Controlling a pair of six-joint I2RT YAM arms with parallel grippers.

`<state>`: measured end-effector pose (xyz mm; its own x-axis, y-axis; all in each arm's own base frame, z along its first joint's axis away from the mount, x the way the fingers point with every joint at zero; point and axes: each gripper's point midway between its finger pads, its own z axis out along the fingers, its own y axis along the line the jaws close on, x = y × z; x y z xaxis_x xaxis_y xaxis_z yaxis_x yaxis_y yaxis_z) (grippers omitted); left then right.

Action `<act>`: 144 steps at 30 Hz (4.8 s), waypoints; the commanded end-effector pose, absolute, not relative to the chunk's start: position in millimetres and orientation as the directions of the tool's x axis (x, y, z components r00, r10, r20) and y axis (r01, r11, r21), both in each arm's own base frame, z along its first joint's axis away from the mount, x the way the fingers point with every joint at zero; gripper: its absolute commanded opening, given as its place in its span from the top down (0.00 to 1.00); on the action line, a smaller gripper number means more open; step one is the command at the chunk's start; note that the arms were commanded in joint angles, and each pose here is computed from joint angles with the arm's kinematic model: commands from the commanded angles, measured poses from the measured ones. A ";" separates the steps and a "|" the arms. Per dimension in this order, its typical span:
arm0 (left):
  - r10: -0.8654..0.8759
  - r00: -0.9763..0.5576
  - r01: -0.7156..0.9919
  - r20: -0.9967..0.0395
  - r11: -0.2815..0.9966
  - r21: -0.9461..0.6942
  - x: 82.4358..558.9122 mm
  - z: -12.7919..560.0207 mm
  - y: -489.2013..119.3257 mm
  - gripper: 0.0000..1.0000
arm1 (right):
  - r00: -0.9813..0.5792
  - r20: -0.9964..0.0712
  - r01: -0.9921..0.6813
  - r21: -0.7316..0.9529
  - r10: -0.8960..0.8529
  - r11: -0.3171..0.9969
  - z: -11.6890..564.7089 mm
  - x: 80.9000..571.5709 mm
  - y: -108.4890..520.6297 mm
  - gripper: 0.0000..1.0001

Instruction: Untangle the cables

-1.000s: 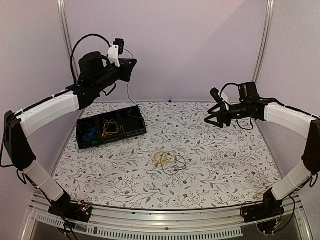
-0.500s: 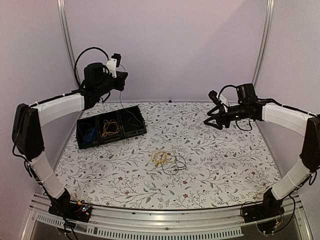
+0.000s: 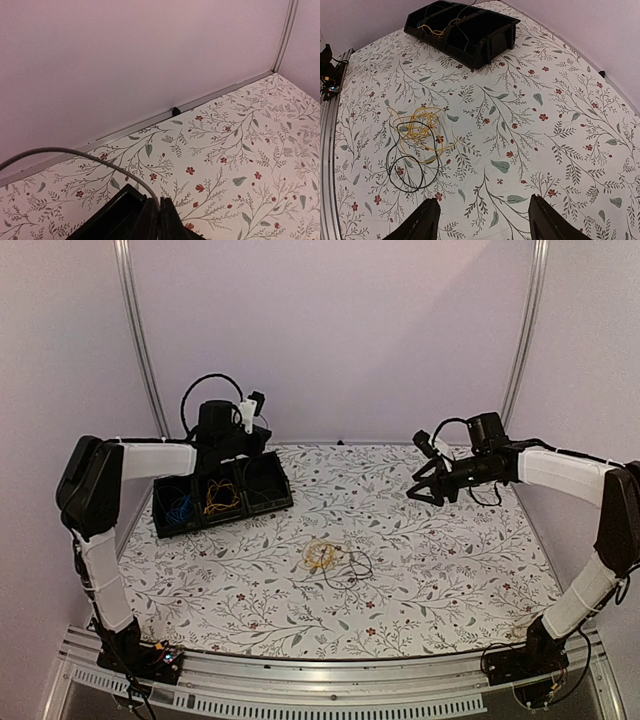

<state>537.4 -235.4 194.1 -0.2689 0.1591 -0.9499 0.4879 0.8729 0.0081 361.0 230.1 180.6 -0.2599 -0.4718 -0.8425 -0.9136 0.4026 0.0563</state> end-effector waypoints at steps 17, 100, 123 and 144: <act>0.057 -0.757 0.290 -0.651 0.922 -0.257 510.3 87.5 -223.3 1.00 | -0.306 -0.808 -0.925 0.127 -0.503 0.359 160.8 358.7 235.8 0.37; 0.180 -0.624 0.678 -0.760 0.608 -0.412 253.1 109.7 -368.3 0.61 | -0.027 -0.583 -0.999 0.035 -0.812 0.008 55.9 252.8 313.6 0.50; 0.171 -0.707 0.584 -0.686 0.689 -0.430 269.6 53.5 -373.2 0.66 | 0.040 -0.499 -0.998 0.013 -0.866 -0.054 28.4 237.1 335.4 0.93; 0.187 -0.743 0.536 -0.643 0.742 -0.403 283.4 12.9 -366.7 0.78 | 0.167 -0.722 -0.984 -0.074 -0.671 -0.165 248.9 197.6 338.5 1.00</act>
